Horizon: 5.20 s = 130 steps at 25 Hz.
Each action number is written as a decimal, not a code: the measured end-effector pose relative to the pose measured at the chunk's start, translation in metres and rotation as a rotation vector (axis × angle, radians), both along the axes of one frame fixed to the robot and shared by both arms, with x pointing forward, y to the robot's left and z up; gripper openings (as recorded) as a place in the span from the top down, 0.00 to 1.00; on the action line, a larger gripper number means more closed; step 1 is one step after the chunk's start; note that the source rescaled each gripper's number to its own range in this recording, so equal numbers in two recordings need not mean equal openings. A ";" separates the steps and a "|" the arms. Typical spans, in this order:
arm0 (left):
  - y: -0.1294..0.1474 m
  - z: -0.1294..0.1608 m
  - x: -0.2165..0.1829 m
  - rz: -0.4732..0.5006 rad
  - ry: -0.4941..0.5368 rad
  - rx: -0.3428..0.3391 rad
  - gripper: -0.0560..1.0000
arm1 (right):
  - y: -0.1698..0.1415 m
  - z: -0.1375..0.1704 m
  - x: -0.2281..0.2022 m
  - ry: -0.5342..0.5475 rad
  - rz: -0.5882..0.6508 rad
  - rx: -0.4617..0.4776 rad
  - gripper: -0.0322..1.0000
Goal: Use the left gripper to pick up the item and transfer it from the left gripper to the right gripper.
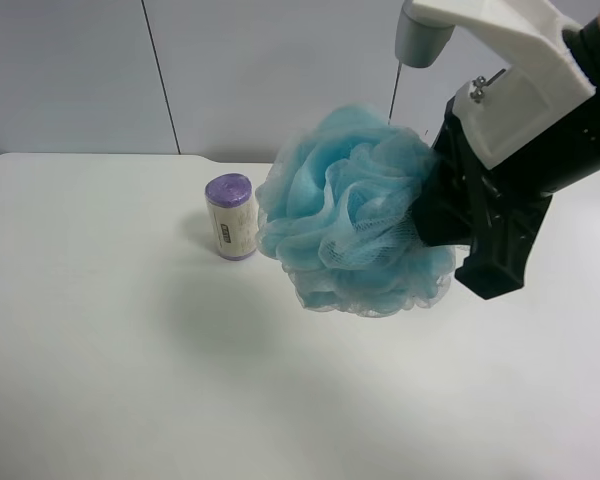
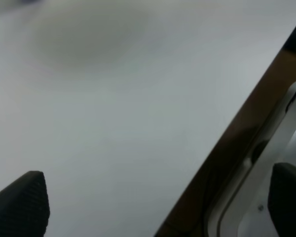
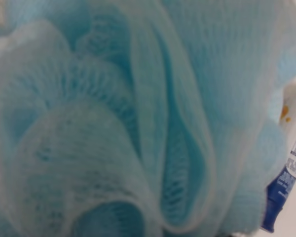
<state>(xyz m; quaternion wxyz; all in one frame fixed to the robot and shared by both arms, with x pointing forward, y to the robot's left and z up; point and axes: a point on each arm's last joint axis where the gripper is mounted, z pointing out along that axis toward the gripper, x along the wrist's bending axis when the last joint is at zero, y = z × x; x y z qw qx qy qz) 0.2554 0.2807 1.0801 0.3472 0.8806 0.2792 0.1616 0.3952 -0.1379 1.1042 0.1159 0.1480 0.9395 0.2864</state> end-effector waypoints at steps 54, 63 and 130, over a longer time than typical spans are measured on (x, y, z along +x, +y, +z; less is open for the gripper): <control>0.016 -0.025 -0.023 0.759 -0.281 -0.193 0.12 | -0.053 0.056 0.033 0.173 -0.744 0.108 0.90; 0.016 -0.025 -0.023 0.759 -0.280 -0.193 0.12 | -0.108 0.035 0.092 0.303 -0.926 0.052 0.91; 0.016 -0.025 -0.023 0.759 -0.280 -0.193 0.12 | -0.206 -0.104 0.187 0.537 -1.179 -0.201 0.94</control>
